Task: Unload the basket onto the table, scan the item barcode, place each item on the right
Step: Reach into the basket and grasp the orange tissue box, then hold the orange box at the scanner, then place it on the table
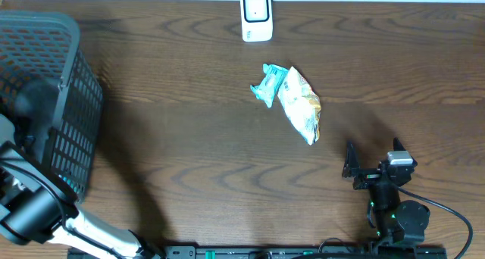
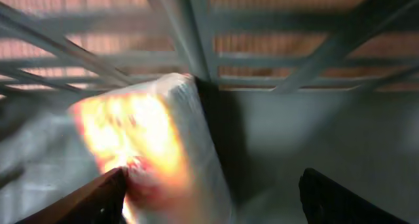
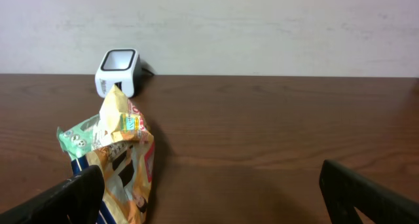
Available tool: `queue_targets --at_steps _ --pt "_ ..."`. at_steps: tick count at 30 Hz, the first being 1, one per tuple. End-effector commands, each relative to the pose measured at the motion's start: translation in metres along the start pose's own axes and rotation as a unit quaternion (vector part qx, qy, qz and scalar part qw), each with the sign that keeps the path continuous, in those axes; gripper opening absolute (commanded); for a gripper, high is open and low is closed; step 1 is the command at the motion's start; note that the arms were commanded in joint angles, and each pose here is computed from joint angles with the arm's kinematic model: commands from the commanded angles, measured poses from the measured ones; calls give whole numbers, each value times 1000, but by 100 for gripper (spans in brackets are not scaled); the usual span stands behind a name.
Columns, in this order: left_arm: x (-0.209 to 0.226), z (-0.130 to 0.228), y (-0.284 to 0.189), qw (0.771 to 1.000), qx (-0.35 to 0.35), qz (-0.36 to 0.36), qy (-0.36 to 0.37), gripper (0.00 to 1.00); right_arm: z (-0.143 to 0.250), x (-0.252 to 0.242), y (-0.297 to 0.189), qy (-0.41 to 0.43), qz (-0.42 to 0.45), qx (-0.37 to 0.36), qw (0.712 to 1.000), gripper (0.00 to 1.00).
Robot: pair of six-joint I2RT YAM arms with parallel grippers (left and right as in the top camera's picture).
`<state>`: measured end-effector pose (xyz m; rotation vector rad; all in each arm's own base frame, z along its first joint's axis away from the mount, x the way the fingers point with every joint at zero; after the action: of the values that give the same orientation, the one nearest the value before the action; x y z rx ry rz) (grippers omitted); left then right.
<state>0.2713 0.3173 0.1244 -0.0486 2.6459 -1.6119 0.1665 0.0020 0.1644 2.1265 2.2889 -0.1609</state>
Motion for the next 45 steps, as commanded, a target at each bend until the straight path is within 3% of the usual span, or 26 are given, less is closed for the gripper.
queue_targets --at_steps 1,3,5,9,11,14,20,26,30,34,37,40,41,45 --pt "6 2 14 1000 2 -25 0 84 0 1 0 -4 -1 -1 1000 99" --pt "7 2 16 1000 2 -26 -1 83 0 1 0 -4 -1 -1 1000 99" --pt "8 1 16 1000 2 -26 -3 76 0 1 0 -4 -1 -1 1000 99" --pt "9 1 16 1000 4 -27 15 44 0 1 0 -4 -1 -1 1000 99" --pt "9 1 16 999 5 -28 34 23 0 1 0 -4 -1 -1 1000 99" --pt "10 0 11 999 8 -25 35 8 0 1 0 -4 -1 -1 1000 99" --pt "1 -5 -18 998 25 51 22 8 0 1 0 -4 -1 -1 1000 99" --pt "-11 -23 -94 977 15 211 2 7 0 1 0 -4 -1 -1 1000 99" --pt "-12 -32 -153 947 -5 321 3 7 0 1 0 -4 -1 -1 1000 99" --pt "-17 -30 -236 873 0 487 0 8 0 1 0 -4 -1 -1 1000 99" --pt "-27 -12 -274 832 28 554 12 8 0 1 0 -4 -1 -1 1000 99" --pt "-45 23 -309 792 58 605 59 7 0 1 0 -4 -1 -1 1000 99" --pt "-61 60 -332 763 82 632 108 7 0 1 0 -4 -1 -1 1000 99" --pt "-78 118 -365 715 76 665 205 8 0 1 0 -4 -1 -1 1000 99"
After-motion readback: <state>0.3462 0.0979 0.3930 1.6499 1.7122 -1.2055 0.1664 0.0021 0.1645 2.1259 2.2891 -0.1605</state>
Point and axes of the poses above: each gripper's point midway between its finger pads, its own y axis out along the fingers, its own x axis along the line the jaws close on, z = x × y, the point moved 8 cm from there along -y, back along the fingers, and after that the axes turned 6 degrees about -y, right-handed, at the moved point
